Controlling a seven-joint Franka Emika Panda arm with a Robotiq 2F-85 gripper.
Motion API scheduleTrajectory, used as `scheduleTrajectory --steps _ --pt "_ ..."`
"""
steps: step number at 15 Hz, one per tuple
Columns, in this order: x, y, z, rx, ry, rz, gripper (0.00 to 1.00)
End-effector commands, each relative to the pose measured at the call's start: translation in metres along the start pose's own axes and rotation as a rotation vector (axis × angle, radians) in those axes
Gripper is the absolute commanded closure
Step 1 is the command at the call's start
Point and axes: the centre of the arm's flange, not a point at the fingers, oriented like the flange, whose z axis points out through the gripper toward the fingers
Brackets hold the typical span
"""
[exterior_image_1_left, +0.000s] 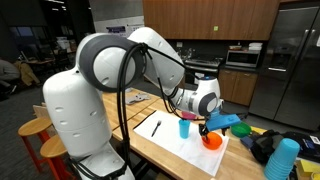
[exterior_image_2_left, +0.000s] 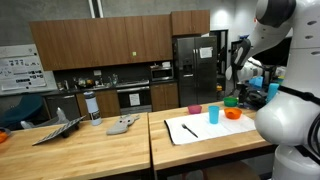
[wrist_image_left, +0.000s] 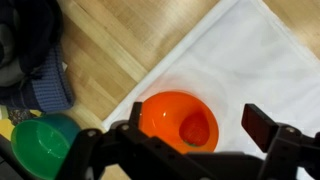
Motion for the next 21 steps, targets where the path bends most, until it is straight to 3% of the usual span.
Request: scheduleTrajectory --steps 1,7,13,18,21 --pt "0.000 -0.001 0.001 0.002 -0.001 -0.002 0.00" --pt "0.005 -0.002 0.005 0.030 -0.004 0.018 0.00" --pt "0.037 0.005 0.017 0.224 0.021 0.300 0.00" --pt "0.052 0.026 0.023 0.240 0.039 0.484 0.00" --pt "0.043 0.043 0.028 0.235 0.039 0.596 0.00"
